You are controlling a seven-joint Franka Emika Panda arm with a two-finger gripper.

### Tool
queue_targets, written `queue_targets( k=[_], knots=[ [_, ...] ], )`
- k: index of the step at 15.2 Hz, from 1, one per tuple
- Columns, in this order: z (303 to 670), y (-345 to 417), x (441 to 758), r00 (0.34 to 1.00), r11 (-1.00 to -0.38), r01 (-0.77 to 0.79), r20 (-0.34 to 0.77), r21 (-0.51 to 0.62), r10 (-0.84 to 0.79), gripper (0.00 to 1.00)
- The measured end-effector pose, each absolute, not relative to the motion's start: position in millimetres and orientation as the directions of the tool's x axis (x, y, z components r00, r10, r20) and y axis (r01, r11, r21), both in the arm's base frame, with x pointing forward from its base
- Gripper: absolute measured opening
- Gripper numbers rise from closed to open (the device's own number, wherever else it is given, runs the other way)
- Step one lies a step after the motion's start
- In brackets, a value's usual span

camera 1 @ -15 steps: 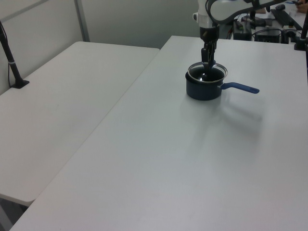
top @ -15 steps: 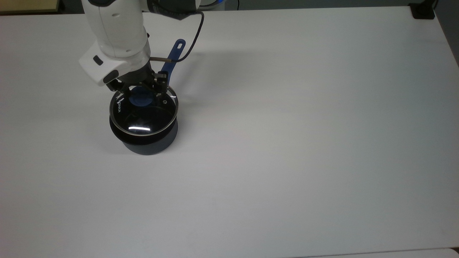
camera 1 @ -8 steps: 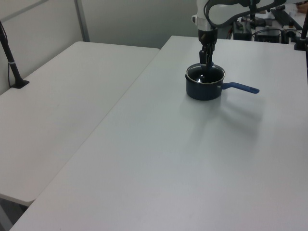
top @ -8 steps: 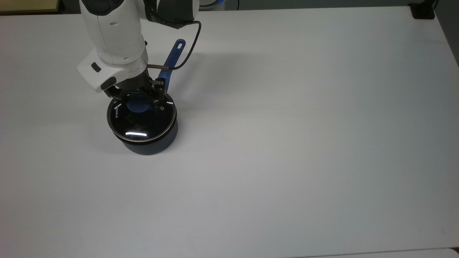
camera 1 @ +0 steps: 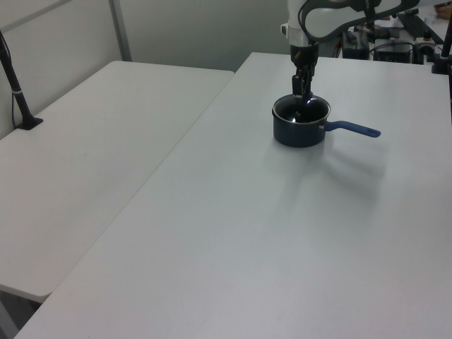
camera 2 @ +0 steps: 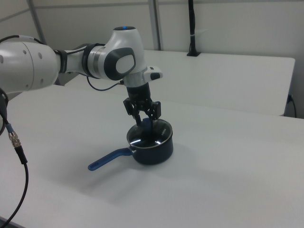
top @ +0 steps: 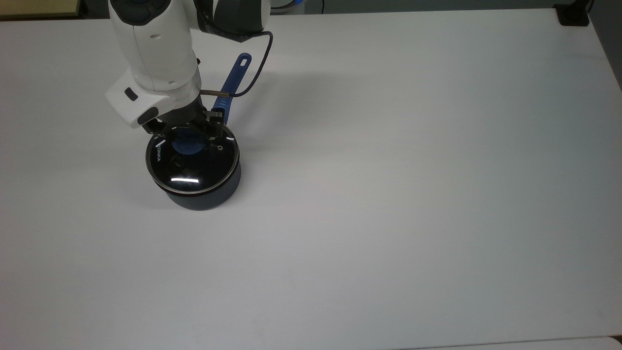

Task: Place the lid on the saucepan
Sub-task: 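Lower the lid onto the saucepan rim and settle it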

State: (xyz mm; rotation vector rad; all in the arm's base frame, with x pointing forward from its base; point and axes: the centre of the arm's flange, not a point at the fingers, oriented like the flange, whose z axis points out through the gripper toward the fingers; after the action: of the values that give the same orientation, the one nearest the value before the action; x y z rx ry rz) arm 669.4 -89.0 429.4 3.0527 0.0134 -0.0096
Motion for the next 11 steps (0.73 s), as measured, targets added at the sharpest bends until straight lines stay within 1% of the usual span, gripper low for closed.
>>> queue_targets(
  k=[4,7,11],
  knots=[
    [429.1,-88.9,669.6,1.000,-0.996,0.009,-0.006,0.088,0.008,0.65],
    [429.1,-88.6,672.8,1.000,-0.997,0.003,0.020,0.079,0.004,0.65],
    [428.9,-89.4,673.5,1.000,-0.998,-0.004,0.027,0.070,-0.002,0.65]
  ],
)
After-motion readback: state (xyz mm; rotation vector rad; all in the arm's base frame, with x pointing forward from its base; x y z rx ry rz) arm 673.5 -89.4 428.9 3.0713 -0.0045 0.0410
